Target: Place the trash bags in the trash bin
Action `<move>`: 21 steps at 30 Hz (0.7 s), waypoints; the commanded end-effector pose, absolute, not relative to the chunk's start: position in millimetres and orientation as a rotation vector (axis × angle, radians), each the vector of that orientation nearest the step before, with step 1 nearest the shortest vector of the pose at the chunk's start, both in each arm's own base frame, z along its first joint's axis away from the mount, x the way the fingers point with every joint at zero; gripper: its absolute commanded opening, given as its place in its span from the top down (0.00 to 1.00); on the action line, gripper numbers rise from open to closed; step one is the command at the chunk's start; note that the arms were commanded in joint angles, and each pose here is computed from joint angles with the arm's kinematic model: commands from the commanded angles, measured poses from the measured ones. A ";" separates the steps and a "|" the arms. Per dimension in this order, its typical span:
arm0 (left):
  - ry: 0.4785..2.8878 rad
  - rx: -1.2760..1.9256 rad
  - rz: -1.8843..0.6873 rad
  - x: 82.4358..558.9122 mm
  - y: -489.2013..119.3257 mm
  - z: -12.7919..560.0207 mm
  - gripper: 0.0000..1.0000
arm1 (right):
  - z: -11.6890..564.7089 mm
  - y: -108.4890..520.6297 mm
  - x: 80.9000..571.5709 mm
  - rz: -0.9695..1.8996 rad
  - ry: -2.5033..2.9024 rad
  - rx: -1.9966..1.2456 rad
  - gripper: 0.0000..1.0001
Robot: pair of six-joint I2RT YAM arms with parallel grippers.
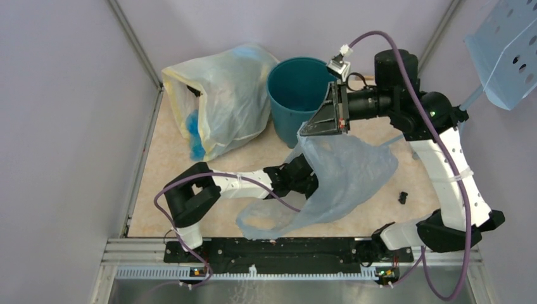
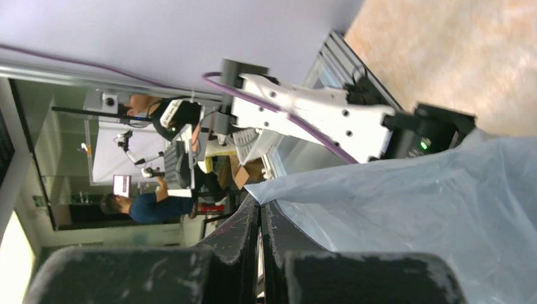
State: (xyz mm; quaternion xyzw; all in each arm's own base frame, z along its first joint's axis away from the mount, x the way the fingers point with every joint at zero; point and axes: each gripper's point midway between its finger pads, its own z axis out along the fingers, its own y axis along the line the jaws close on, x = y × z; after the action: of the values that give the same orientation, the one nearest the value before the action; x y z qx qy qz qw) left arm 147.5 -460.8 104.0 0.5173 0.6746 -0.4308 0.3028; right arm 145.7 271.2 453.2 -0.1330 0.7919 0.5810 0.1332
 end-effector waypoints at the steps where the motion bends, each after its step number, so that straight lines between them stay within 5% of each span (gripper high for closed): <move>1: 1.897 1.416 -1.139 141.0 -454.1 101.7 1.00 | 503.4 272.7 146.3 1.736 2.106 -0.442 1.00; 21: 2.544 1.657 -0.643 108.2 -325.8 40.8 1.00 | 537.0 237.8 182.4 1.648 1.938 -0.344 1.00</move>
State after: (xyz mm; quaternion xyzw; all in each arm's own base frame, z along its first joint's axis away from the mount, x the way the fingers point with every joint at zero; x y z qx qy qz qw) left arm 104.6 -345.1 34.4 0.5201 0.8145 -0.2539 0.0403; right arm 190.9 240.3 517.7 -0.1014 0.7486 0.6016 0.2595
